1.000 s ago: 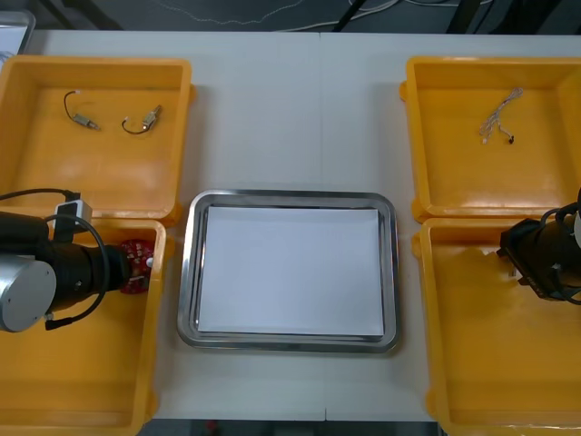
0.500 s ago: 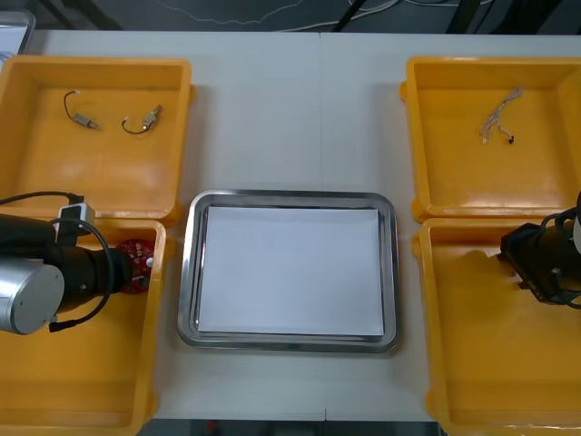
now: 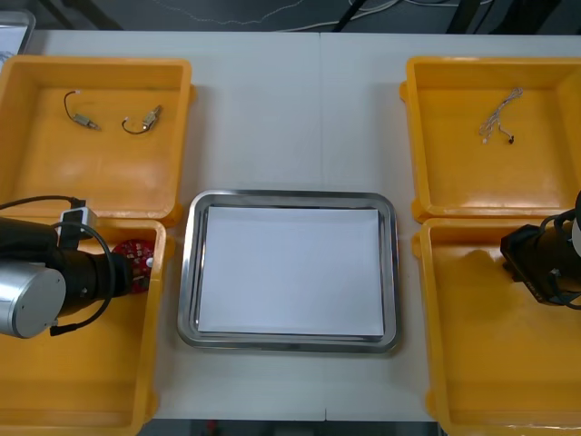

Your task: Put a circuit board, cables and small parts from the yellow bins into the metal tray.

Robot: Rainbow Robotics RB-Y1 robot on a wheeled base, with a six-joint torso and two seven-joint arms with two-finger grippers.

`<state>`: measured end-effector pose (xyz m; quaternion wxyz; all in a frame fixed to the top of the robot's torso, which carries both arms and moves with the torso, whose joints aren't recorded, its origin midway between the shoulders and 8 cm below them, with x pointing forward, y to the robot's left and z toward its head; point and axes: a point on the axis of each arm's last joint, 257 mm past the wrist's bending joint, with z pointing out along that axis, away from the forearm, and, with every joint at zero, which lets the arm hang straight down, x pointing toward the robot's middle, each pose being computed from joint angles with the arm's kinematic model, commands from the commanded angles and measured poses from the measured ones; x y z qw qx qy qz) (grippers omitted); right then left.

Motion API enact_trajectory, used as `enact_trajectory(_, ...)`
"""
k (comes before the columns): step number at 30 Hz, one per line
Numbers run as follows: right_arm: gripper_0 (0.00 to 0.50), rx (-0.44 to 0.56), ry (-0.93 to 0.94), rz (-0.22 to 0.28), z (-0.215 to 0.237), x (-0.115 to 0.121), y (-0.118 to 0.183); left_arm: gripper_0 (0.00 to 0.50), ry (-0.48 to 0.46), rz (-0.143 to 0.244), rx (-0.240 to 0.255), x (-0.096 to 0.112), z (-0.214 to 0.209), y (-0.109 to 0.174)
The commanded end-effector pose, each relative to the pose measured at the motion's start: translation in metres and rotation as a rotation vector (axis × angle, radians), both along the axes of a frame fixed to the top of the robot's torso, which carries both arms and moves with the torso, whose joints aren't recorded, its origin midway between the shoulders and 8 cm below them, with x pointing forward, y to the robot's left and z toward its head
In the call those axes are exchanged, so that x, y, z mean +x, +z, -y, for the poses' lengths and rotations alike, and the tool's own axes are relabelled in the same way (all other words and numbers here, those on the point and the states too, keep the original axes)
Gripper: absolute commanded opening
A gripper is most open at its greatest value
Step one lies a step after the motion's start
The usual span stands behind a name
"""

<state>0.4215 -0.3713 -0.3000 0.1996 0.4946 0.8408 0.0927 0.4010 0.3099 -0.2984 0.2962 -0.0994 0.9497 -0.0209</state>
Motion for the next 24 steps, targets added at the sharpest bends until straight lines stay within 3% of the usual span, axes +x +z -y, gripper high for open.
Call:
enact_trajectory(1,0.0,-0.012,0.006,-0.01,0.004,-0.006,-0.005,0.5,-0.041,-0.017,0.016,-0.02,0.006,-0.01)
enact_trajectory(5,0.0,-0.01,0.005,-0.01,0.003,-0.006,-0.005,0.477,-0.042,-0.014,0.016,-0.019,0.006,-0.009)
enact_trajectory(7,0.0,-0.012,0.004,-0.006,0.003,-0.006,-0.003,0.398,-0.043,-0.013,0.016,-0.019,0.007,-0.008)
enact_trajectory(9,0.0,-0.013,0.007,-0.011,0.002,-0.008,0.0,0.375,-0.042,-0.013,0.017,-0.019,0.006,-0.008)
enact_trajectory(11,0.0,-0.015,0.008,-0.02,0.001,-0.012,0.004,0.403,-0.041,-0.01,0.018,-0.018,0.006,-0.008)
enact_trajectory(12,0.0,-0.014,0.008,-0.026,0.0,-0.015,0.007,0.456,-0.04,-0.011,0.017,-0.018,0.006,-0.008)
enact_trajectory(14,0.0,-0.018,0.012,-0.04,-0.002,-0.021,0.013,0.5,-0.036,-0.007,0.012,-0.016,0.007,-0.006)
enact_trajectory(24,0.0,-0.023,0.028,-0.07,-0.009,-0.037,0.028,0.5,-0.024,0.02,-0.003,-0.006,0.009,0.004)
